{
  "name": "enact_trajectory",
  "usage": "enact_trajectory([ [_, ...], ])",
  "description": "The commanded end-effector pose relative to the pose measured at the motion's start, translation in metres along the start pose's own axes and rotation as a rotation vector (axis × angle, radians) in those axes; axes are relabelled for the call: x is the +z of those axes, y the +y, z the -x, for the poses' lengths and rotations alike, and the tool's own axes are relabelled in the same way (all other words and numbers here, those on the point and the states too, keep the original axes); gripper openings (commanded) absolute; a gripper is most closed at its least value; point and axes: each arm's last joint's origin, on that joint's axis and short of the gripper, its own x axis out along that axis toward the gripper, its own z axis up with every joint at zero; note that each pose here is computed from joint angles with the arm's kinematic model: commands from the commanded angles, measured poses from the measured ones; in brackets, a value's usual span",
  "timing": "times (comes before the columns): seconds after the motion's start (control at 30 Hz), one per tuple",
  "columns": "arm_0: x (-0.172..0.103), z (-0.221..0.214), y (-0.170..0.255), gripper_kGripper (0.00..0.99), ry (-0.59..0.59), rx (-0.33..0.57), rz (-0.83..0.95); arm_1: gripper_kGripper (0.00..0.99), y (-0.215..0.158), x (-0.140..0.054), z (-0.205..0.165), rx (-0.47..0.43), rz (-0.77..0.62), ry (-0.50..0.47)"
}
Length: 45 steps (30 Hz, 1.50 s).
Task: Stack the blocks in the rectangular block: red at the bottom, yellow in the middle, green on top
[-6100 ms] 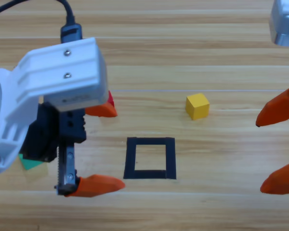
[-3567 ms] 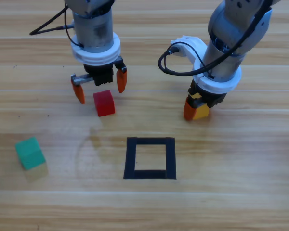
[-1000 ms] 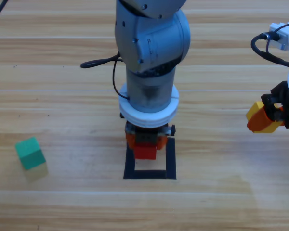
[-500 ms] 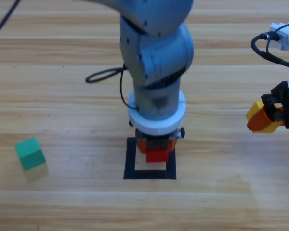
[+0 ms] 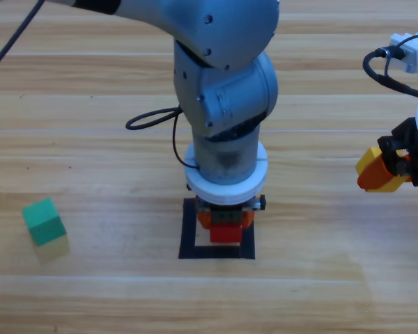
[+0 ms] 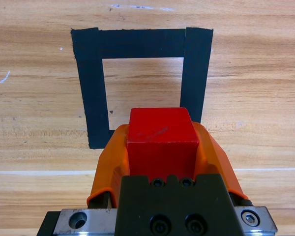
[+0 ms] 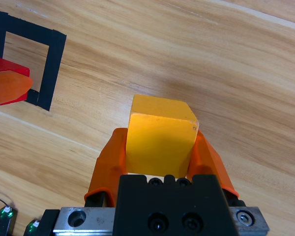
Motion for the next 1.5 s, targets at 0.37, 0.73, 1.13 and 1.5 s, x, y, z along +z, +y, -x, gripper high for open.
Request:
enact_trajectory([
  [0.37,0.01,-0.032,0.01,0.04,0.044,0.032,-0.02,0.161,-0.005,-0.003,-0.009,-0.018,-0.003,0.039],
  [0.73,0.015,-0.037,0.016,0.04,0.046,0.038,-0.008,0.161,-0.005,-0.003,-0.008,-0.018,-0.002,0.038],
  [1.13,0.016,-0.05,0.013,0.041,0.052,0.049,-0.01,0.161,-0.005,-0.003,-0.008,-0.018,-0.003,0.037],
  [1.5,0.016,-0.059,0.01,0.043,0.057,0.057,-0.009,0.161,-0.005,-0.003,-0.008,-0.017,-0.002,0.036],
])
